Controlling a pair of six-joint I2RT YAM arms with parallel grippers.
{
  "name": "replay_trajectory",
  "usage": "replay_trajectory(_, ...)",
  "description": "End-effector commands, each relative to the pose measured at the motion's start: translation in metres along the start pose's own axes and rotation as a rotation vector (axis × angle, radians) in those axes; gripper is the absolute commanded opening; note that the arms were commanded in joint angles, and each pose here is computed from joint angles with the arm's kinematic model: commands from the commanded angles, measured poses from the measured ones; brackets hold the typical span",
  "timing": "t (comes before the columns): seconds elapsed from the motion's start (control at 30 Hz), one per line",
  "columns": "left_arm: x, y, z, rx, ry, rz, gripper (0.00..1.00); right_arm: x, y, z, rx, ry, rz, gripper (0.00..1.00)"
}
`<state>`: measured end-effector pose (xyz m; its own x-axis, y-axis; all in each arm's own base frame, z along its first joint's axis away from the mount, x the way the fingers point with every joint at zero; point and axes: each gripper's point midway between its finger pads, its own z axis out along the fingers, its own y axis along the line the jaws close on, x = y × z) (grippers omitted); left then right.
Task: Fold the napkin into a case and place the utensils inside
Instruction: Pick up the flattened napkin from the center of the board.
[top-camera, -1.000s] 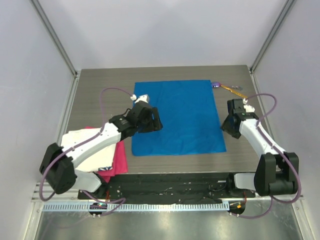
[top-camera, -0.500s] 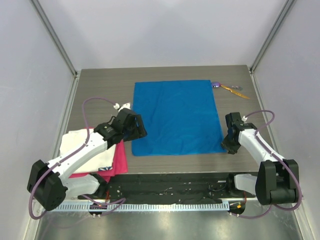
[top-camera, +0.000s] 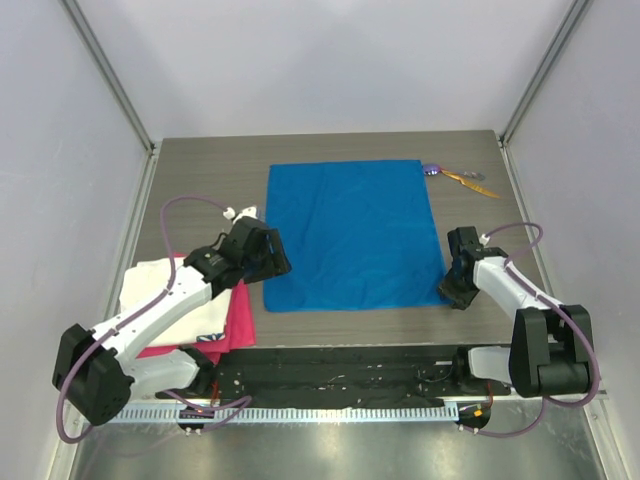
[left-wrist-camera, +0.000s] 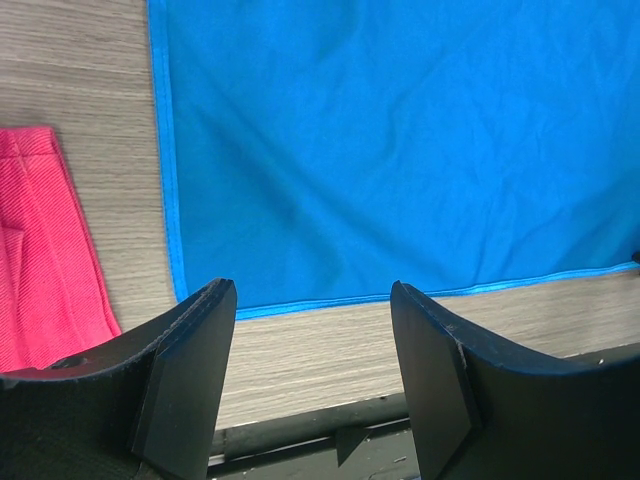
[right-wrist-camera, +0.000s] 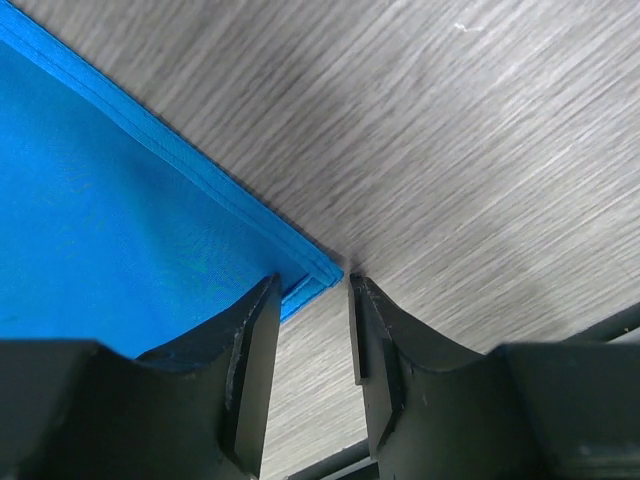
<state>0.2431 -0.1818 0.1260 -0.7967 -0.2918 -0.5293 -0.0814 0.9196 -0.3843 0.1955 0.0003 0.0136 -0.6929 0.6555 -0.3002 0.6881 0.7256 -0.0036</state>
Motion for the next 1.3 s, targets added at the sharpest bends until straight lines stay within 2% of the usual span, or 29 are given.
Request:
replay_trajectory(0.0, -0.002, 0.008, -0.009, -0.021, -0.014, -0.011, 0.68, -0.009, 0.003, 0.005, 0.007, -0.038, 0.008, 0.42)
replay_trajectory(0.2, 0.01, 0.051, -0.011, -0.185, -0.024, -0.041, 0.69, -0.007, 0.003, 0.007, -0.001, -0.037, 0.009, 0.33)
replay_trajectory(0.27, 0.019, 0.065, -0.01, -0.244, -0.003, -0.06, 0.68, -0.005, 0.003, 0.007, -0.008, -0.036, 0.007, 0.26)
replay_trajectory(0.43, 0.035, 0.074, -0.003, -0.285, 0.049, -0.094, 0.63, -0.007, 0.008, 0.001, -0.045, -0.049, 0.01, 0.15)
replay_trajectory(0.63, 0.043, 0.076, 0.005, -0.31, 0.089, -0.096, 0.54, -0.009, 0.014, -0.005, -0.082, -0.046, 0.0, 0.08)
replay_trajectory(0.7, 0.045, 0.074, 0.007, -0.311, 0.099, -0.09, 0.49, -0.009, 0.015, -0.007, -0.092, -0.048, -0.001, 0.07)
replay_trajectory(0.83, 0.058, 0.069, 0.014, -0.309, 0.125, -0.104, 0.48, -0.011, 0.015, -0.009, -0.099, -0.066, -0.002, 0.04)
replay_trajectory(1.27, 0.079, 0.068, 0.035, -0.309, 0.184, -0.169, 0.52, -0.012, 0.02, -0.01, -0.131, -0.065, -0.016, 0.01)
